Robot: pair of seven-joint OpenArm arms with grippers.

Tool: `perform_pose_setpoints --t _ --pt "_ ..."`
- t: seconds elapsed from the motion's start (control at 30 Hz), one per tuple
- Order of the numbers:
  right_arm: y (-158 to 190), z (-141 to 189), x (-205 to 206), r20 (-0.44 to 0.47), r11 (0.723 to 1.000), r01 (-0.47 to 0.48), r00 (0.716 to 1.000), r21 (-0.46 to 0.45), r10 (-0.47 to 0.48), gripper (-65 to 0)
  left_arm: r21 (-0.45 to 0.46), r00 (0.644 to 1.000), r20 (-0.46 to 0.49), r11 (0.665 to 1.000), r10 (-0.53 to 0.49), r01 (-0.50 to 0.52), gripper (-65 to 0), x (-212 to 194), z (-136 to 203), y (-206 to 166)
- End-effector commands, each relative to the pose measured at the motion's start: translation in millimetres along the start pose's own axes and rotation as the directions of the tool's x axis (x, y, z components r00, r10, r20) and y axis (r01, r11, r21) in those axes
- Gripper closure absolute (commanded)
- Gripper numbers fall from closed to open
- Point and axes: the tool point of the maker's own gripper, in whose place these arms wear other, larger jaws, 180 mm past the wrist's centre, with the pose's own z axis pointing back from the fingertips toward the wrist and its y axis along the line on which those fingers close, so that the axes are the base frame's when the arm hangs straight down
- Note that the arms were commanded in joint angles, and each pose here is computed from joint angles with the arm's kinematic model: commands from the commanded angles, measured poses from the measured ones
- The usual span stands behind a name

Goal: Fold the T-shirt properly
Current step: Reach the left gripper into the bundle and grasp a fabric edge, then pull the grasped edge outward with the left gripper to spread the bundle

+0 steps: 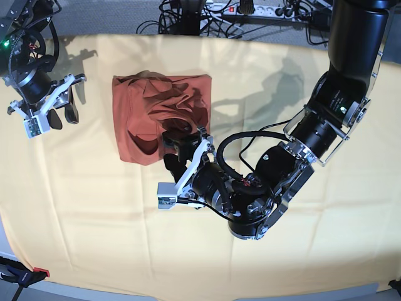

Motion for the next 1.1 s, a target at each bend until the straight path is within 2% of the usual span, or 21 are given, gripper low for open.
perform_pose_setpoints --t 0.0,0.17,0.53,0.77,1.07 --pt "-1.9 3.5 12.6 0.045 1.0 -0.015 0.999 -0.005 0.016 -26.8 0.013 0.999 0.029 0.999 -0.043 0.042 -33.8 17.4 11.1 1.4" --pt "-1.9 3.5 12.6 0.045 1.0 -0.015 0.999 -0.006 0.015 -26.8 -0.023 0.997 0.065 0.999 -0.035 0.037 -33.8 23.5 11.5 -5.3" --pt "-1.9 3.5 12.6 0.045 1.0 -0.015 0.999 -0.006 0.015 -26.8 -0.011 0.998 0.049 0.999 -0.036 0.037 -33.8 20.0 11.3 -2.9" --pt "-2.0 3.5 12.7 0.046 1.0 -0.016 0.999 -0.006 0.016 -26.8 -0.006 0.996 -0.066 0.998 -0.057 0.057 -32.2 -1.0 -5.3 -3.9" --pt "-1.9 3.4 12.7 0.046 1.0 -0.015 0.999 -0.006 0.016 -26.8 -0.003 0.996 -0.071 0.998 -0.059 0.059 -32.2 -1.4 -5.1 -3.4"
